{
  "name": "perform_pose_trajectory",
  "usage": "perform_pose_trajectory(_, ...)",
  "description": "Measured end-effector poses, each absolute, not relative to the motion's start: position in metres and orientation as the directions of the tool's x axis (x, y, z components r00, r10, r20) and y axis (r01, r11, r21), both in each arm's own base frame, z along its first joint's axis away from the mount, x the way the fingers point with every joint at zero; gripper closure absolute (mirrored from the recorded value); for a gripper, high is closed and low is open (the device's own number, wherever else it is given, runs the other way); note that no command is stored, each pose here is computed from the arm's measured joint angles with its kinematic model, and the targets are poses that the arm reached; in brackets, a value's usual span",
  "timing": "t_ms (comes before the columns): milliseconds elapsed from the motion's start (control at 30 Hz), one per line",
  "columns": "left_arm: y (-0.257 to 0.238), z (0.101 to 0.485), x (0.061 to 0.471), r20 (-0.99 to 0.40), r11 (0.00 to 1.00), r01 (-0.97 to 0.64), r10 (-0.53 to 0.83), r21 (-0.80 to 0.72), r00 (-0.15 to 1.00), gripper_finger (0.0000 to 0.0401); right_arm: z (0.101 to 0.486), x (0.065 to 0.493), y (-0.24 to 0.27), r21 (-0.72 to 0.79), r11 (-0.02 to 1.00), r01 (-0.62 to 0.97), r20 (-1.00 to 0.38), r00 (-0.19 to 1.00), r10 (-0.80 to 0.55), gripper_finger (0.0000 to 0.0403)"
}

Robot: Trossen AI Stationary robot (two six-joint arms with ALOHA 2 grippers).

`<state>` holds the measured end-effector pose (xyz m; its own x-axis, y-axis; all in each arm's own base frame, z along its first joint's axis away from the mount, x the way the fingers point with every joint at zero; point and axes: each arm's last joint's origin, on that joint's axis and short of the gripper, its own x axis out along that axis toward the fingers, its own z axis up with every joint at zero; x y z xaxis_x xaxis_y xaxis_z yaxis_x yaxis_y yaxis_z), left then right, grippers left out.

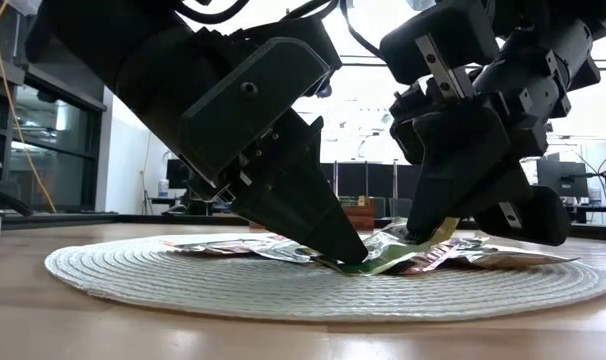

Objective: Pick & Place Tea
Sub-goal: Put the yellow tea bag into the right section of the wooden organizer

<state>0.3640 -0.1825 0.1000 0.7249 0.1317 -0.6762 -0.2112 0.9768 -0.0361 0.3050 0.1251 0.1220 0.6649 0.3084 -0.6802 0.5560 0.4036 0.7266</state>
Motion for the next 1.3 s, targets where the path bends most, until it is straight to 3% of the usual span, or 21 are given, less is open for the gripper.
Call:
perform_pose_trajectory(333, -0.185, 0.103, 0.367, -0.668, 0.981, -0.165, 0.055, -0.103, 0.742, 0.0224, 0.123, 0.304, 0.125, 0.718, 0.460, 0.522, -0.682, 0.661, 0.314, 0.0402)
perform_pose_trajectory(733, -0.171, 0.144, 0.360, -0.693, 0.990, -0.103, 0.005, -0.100, 0.721, 0.0224, 0.122, 0.303, 0.124, 0.695, 0.517, 0.500, -0.695, 0.652, 0.303, 0.0402)
perform_pose_trajectory(1000, -0.153, 0.191, 0.341, -0.709, 0.993, -0.113, 0.062, -0.026, 0.703, 0.0224, 0.128, 0.303, 0.125, 0.691, 0.575, 0.439, -0.682, 0.660, 0.315, 0.0403)
perform_pose_trajectory(1300, -0.131, 0.220, 0.308, -0.757, 0.965, -0.189, 0.261, 0.183, 0.598, 0.0224, 0.180, 0.284, 0.103, 0.636, 0.696, 0.335, -0.671, 0.685, 0.283, 0.0403)
